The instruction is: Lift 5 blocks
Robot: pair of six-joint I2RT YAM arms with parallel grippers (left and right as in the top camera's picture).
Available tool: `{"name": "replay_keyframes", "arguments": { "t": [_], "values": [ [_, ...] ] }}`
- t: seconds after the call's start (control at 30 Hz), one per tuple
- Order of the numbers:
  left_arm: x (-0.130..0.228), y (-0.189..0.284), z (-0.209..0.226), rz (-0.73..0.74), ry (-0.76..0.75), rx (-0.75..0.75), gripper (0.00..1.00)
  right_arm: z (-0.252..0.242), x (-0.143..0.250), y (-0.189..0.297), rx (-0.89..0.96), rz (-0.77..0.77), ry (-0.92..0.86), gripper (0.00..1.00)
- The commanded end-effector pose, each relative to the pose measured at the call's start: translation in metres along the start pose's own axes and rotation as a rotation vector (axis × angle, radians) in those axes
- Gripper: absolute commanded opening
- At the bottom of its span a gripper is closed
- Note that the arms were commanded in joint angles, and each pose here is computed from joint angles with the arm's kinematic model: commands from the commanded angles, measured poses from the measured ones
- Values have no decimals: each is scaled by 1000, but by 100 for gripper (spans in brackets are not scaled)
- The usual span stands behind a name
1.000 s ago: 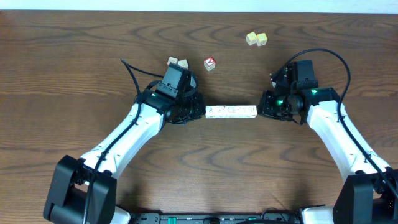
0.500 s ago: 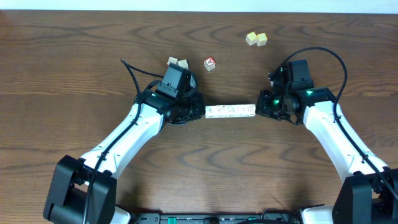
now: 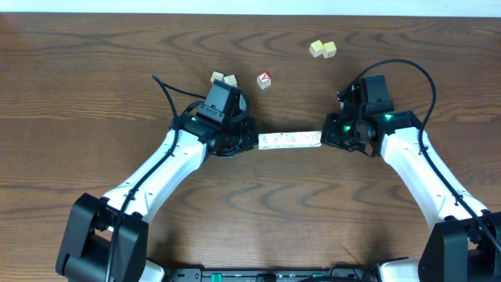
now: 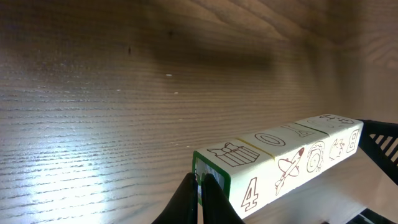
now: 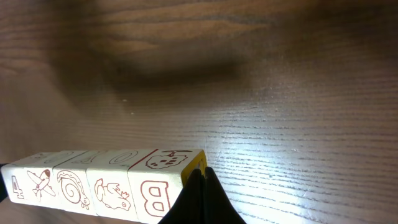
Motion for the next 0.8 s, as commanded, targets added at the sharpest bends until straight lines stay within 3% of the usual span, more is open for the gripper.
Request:
{"name": "replay_keyframes", "arguments": {
  "t": [0.0,0.77],
  "values": [
    [10,1,-46,89,-72,184,7,48,17,-6,-263,141,52,1],
    [9,-17,-32,99,-42,117,7,47,14,-18,-279,156,49,1]
  ]
}}
Point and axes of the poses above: each gripper's point midway between its finger pads, its own y axis back along the fingers, its own z axis along the line the jaws close on, x = y × z, the point moved 7 cm from there along y, back along the fingers
